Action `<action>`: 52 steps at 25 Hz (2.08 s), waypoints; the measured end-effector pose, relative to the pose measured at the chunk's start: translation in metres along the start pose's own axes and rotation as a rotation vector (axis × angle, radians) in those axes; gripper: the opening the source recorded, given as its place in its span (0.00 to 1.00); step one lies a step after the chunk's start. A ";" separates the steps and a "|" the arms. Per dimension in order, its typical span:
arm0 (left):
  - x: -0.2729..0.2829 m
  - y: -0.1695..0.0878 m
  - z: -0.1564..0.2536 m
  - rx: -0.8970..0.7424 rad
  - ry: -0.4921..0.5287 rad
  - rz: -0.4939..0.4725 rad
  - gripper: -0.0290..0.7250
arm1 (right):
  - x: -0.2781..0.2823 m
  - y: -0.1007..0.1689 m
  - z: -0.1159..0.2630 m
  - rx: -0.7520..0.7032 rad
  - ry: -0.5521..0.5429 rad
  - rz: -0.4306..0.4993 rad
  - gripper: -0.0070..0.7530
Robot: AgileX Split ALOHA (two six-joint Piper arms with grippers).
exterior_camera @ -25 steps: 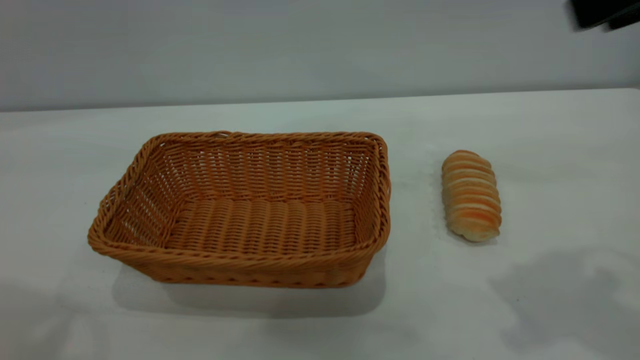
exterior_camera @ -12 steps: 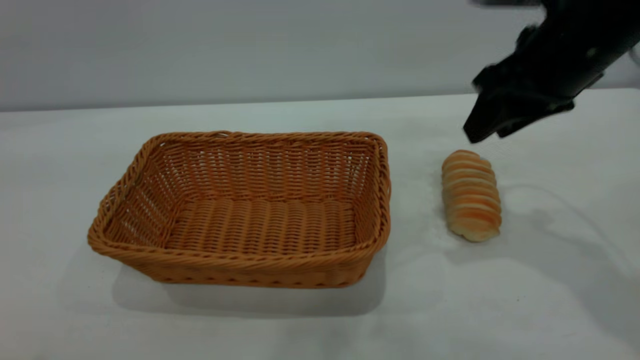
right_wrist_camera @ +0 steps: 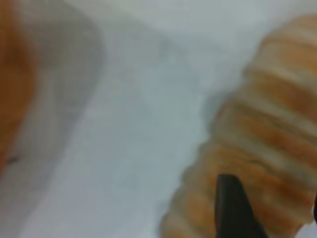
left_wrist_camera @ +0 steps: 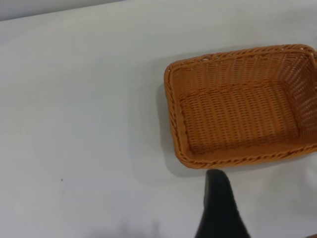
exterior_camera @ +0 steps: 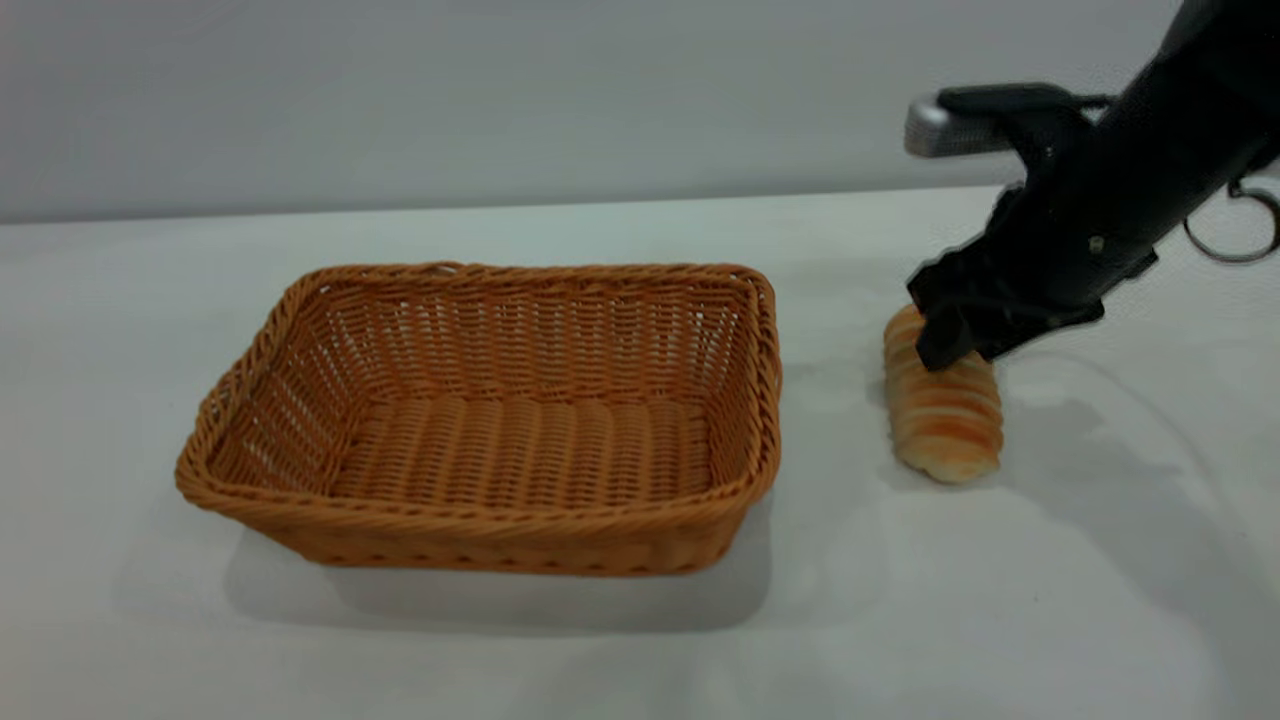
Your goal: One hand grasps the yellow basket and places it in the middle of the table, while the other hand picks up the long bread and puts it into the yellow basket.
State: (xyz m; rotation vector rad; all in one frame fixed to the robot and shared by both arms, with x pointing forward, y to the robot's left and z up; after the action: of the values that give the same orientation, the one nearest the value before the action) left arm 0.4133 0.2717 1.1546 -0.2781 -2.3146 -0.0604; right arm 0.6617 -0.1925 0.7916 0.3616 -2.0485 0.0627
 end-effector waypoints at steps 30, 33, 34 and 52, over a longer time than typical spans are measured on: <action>0.000 -0.002 -0.001 0.005 -0.007 0.015 0.74 | 0.091 0.087 -0.054 0.095 -0.163 -0.219 0.06; 0.000 -0.002 -0.001 0.005 -0.009 0.015 0.74 | 0.092 0.135 -0.045 0.191 -0.153 -0.304 0.09; 0.000 -0.002 -0.001 0.005 -0.009 0.015 0.74 | 0.092 0.147 -0.042 0.220 -0.156 -0.324 0.11; 0.001 0.011 0.008 -0.028 0.053 -0.071 0.74 | 0.130 0.146 -0.052 0.210 -0.181 -0.381 0.59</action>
State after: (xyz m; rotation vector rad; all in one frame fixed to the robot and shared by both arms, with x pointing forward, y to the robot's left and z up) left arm 0.4094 0.2833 1.1493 -0.2064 -2.2722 -0.1337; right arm 0.6072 -0.0728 0.9451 0.9113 -2.1202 0.0118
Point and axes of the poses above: a point on each arm's last joint axis where the gripper is mounted, x pointing back along that axis away from the gripper, y along the wrist's bending axis when the last joint is at zero, z = x × y, the point moved 6 cm from there along -x, pointing out along that axis toward the gripper, and after that the axes turned 2 degrees about -x, right-handed, at the moved point
